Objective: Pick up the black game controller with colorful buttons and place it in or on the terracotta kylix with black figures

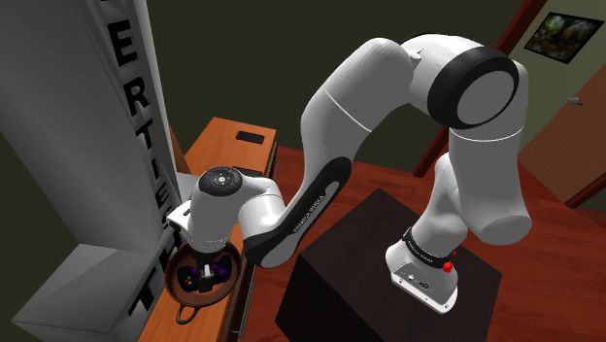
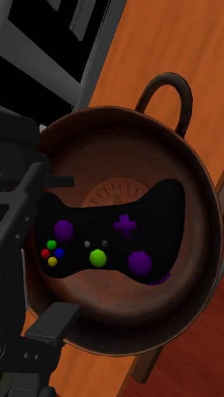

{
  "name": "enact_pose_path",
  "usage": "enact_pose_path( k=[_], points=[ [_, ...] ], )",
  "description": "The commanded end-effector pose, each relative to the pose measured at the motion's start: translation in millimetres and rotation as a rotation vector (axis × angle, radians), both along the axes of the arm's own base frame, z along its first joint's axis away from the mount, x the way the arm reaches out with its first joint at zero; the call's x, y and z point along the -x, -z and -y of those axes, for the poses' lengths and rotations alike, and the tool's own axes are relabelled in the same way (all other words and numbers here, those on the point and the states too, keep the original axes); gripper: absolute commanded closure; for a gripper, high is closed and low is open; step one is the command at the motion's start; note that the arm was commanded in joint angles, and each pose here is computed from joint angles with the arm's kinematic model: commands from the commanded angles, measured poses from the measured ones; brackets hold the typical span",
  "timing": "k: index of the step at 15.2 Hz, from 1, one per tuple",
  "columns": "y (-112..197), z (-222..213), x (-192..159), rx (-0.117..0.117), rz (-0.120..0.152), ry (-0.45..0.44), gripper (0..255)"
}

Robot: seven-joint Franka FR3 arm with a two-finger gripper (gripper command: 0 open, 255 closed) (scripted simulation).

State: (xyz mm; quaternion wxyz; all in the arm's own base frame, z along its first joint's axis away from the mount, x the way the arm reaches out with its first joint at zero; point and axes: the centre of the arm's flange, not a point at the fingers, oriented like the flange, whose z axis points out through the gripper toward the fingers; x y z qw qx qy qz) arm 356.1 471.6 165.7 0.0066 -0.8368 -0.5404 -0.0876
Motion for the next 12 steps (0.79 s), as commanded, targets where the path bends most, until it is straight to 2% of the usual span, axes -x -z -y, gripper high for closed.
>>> enact_pose_path(
  k=[1, 5, 12],
  points=[
    [0, 0, 0, 0.000, 0.000, 0.000, 0],
    [-49, 5, 7, 0.000, 0.000, 0.000, 0],
    [-49, 5, 7, 0.000, 0.000, 0.000, 0]
  ],
)
